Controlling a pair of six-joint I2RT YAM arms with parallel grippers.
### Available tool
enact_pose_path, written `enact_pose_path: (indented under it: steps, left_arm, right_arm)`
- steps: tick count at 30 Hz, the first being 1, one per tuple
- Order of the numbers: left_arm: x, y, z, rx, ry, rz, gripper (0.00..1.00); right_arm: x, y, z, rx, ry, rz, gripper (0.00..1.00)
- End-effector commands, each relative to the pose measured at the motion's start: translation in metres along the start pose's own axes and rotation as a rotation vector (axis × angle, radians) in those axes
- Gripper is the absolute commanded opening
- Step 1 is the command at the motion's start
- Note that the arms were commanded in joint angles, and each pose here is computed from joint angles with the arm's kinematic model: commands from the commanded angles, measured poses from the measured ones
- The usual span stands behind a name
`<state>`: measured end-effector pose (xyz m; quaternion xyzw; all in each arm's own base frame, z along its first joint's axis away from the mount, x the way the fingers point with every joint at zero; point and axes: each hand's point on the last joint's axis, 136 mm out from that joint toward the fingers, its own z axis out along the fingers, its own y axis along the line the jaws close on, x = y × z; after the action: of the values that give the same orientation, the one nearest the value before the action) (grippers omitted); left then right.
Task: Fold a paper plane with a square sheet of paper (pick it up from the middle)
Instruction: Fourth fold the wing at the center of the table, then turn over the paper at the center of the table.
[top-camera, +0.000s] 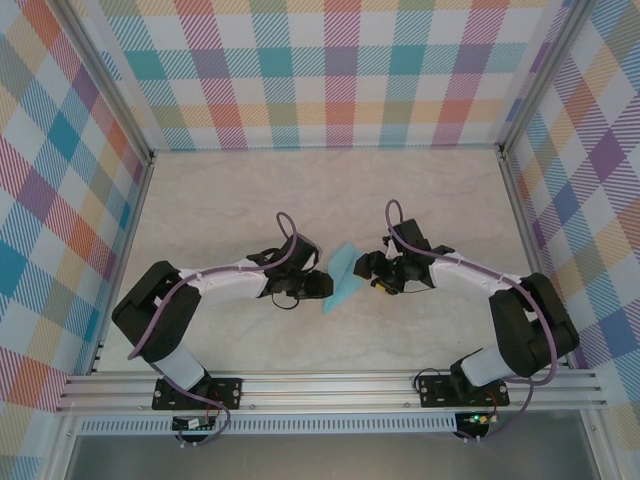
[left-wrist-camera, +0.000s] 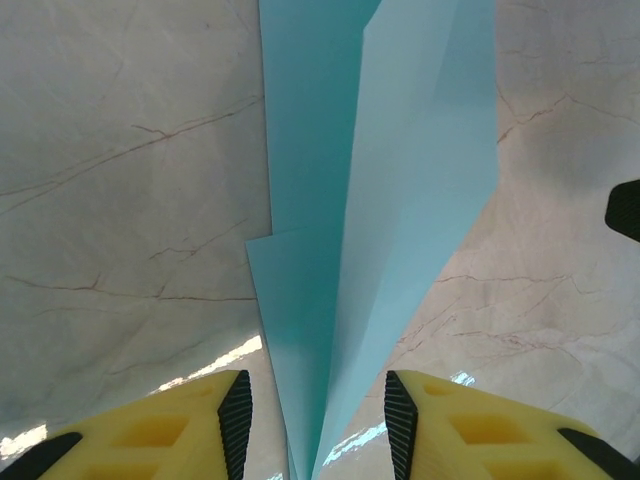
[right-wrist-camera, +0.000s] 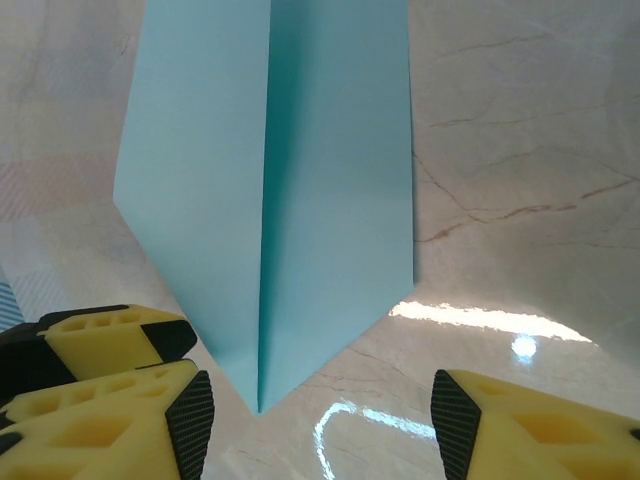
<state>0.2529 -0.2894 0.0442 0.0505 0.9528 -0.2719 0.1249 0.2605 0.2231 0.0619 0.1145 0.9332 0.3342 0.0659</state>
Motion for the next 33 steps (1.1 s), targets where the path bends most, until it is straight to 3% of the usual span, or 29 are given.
enact_pose_path:
  steps: [1, 33]
  left_arm:
    - [-0.012, -0.007, 0.001, 0.037, -0.013, -0.011, 0.42]
    - [0.004, 0.002, 0.022, 0.065, 0.04, -0.097, 0.23]
  right_arm:
    - [0.005, 0.003, 0.011, -0.019, 0.036, 0.014, 0.62]
    - [-0.003, -0.003, 0.039, -0.005, 0.04, 0.091, 0.61]
